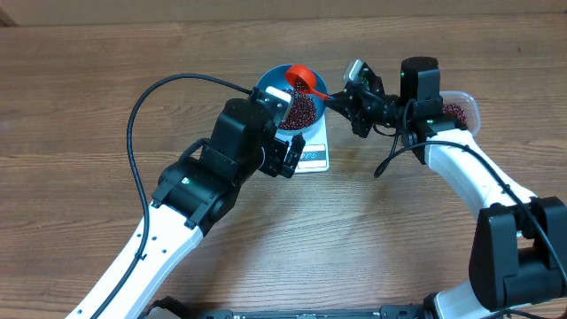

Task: Scoop item into bowl and weigh 150g on scale
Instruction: 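Tip the scoop over the blue bowl with the right gripper to pour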

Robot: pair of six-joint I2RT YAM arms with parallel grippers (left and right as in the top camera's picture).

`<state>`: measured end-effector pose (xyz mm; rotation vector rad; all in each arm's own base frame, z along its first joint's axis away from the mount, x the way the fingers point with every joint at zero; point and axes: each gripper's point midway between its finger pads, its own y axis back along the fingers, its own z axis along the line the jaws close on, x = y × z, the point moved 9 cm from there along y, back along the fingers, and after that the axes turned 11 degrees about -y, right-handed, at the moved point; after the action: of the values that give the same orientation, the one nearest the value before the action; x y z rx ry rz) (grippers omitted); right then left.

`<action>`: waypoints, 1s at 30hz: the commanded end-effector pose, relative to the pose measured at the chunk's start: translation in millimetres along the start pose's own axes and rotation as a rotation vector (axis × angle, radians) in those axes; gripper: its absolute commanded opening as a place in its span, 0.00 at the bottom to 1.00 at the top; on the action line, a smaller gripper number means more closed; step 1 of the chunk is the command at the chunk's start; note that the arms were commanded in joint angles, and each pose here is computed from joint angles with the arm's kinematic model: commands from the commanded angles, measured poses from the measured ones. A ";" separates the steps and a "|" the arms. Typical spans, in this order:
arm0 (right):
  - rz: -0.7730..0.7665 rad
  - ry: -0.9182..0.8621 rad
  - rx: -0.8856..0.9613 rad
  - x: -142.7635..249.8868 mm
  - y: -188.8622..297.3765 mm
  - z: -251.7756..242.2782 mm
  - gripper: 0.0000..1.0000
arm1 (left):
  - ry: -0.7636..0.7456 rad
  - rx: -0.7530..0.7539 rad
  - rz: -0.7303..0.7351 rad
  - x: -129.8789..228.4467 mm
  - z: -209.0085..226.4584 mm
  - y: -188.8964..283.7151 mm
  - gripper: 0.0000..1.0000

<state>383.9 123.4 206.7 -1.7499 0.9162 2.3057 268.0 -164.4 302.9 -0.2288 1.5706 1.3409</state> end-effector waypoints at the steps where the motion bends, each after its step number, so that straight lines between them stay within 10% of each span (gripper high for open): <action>1: -0.007 0.015 0.004 -3.6 -0.3 -0.6 0.04 | -0.007 0.005 -0.020 -7.3 1.6 2.5 0.99; 30: 0.076 0.361 0.169 0.2 1.0 -15.0 0.04 | -0.007 0.005 -0.020 -7.3 1.6 2.6 1.00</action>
<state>393.3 114.3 201.2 -2.0979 1.2018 1.9554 268.0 -164.4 303.1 -0.2291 1.5705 1.3406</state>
